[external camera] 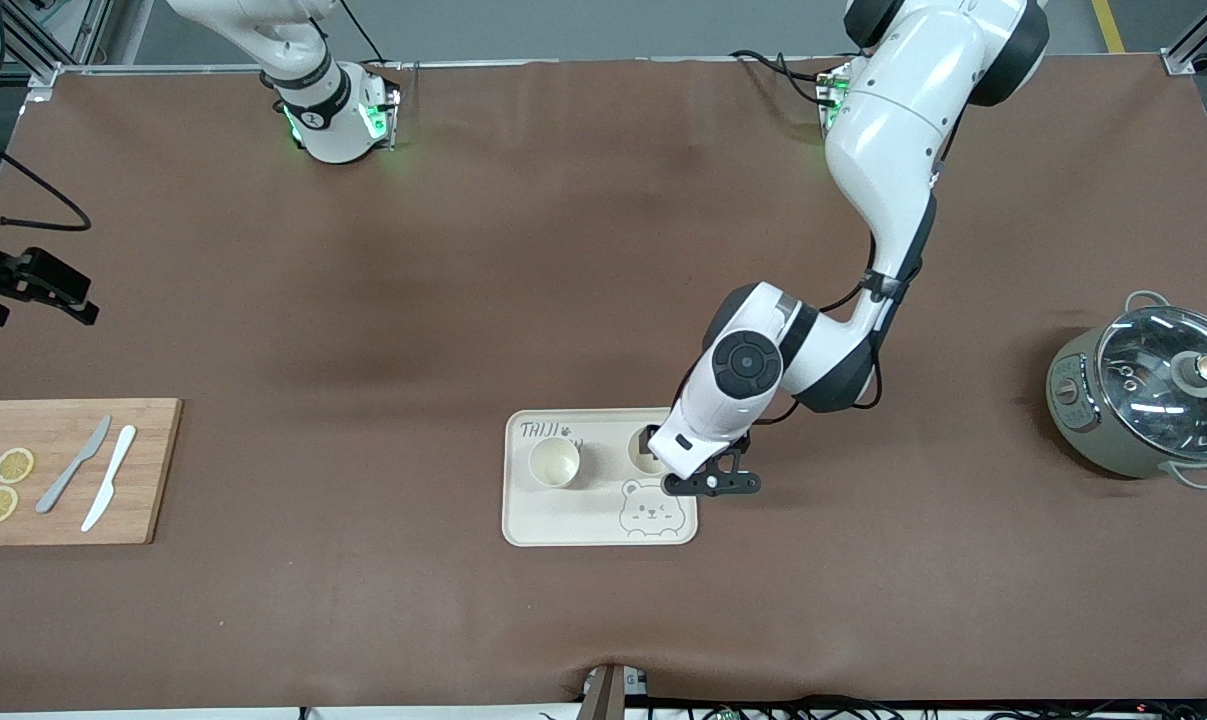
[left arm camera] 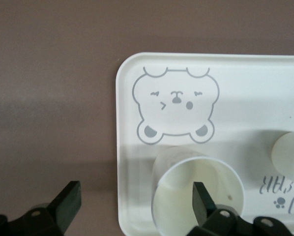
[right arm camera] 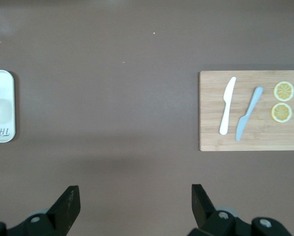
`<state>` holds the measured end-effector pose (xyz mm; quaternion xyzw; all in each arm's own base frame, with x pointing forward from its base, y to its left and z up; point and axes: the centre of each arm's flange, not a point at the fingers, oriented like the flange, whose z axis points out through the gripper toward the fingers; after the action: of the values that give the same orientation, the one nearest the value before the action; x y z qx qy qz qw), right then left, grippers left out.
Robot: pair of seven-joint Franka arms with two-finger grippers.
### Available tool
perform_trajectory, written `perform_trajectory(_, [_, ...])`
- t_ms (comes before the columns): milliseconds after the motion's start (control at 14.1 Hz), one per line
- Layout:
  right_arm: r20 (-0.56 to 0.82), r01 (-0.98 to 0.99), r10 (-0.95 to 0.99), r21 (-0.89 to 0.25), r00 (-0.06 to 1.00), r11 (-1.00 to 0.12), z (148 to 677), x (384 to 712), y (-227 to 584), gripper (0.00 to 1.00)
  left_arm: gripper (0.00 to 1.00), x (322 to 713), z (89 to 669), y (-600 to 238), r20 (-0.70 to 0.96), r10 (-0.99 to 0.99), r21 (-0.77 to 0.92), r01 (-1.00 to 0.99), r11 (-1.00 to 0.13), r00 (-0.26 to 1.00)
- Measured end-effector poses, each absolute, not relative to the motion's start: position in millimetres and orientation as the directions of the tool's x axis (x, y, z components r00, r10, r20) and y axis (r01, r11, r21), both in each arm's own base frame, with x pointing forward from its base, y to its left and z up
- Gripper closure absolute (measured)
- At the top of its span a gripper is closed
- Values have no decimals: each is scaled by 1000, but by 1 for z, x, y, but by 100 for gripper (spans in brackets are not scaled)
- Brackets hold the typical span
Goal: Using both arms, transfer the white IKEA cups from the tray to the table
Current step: 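Grasp the cup with the left gripper while the right gripper reaches the tray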
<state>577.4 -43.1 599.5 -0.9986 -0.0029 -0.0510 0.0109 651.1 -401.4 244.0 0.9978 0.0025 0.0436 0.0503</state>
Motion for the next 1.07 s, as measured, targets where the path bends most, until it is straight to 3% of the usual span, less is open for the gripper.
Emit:
perform_trajectory(355, [29,-78,-85,-190,996,-979,553,611,-12,0,0,652,231,-402,99,19,111,8,-994,995])
perform_trajectory(711, [73,-168,-179,-138,981,-976,514,645,96,0,0,653,216,-404,107,57,127,43,-991,993])
perform_trajectory(782, [84,-154,-166,-126,983,-980,506,647,116,0,7,653,212,-404,108,72,131,58,-990,992])
perform_trajectory(1066, [110,-117,-132,-135,985,-984,466,650,197,0,50,652,206,-405,107,82,134,67,-989,991])
